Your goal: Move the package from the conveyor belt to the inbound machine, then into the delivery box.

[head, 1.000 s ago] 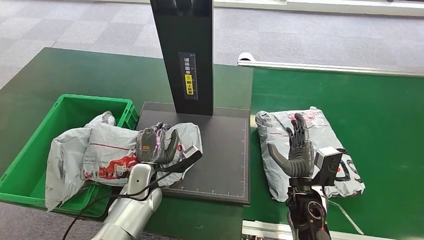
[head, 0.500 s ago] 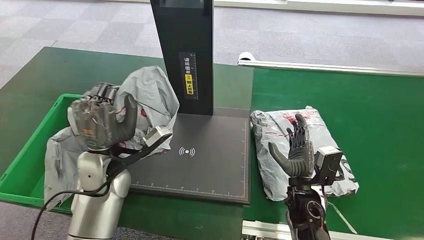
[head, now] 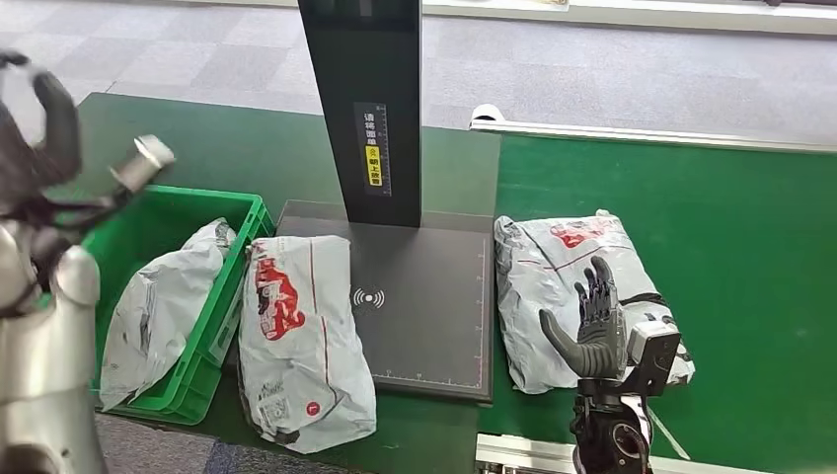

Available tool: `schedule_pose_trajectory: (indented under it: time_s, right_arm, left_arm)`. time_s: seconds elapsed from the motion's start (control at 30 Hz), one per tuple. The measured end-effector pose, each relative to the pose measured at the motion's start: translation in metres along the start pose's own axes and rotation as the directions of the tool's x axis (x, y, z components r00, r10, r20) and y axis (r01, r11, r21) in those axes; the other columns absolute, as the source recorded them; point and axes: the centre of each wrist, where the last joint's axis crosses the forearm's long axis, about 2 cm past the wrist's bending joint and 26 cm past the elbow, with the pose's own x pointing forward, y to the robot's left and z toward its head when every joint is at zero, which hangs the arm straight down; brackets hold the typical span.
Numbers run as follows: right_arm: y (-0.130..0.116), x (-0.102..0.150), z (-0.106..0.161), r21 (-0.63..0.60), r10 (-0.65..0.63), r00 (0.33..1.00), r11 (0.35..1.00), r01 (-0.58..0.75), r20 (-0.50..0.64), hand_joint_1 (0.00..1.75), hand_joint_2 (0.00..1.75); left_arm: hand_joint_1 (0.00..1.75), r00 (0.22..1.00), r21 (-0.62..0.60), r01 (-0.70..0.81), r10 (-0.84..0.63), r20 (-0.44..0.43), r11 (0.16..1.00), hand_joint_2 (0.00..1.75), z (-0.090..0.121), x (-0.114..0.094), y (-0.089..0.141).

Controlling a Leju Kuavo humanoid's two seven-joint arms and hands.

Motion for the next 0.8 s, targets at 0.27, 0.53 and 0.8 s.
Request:
schedule_pose_trajectory:
  time_s: [0.27,0.53,0.8]
  right_arm:
    - [0.0,0.003,0.004,0.015,0.01,1.0,1.0,-0.01,0.0,0.0,1.75]
    - [-0.002,0.002,0.007,0.033,0.016,1.0,0.999,-0.016,-0.009,0.0,1.75]
    - [-0.001,0.004,0.002,0.086,0.017,1.0,0.996,-0.016,-0.006,0.0,1.75]
  left_arm:
    - [1.75,0.94,-0.449,0.159,0.003,0.34,0.879,0.0,0.081,0.13,-0.07]
    - [1.75,0.854,-0.634,0.394,-0.009,0.52,0.666,0.0,0.107,0.108,-0.098]
    - [0.0,0.877,-0.796,0.378,0.094,0.472,0.472,0.0,0.132,0.062,-0.116]
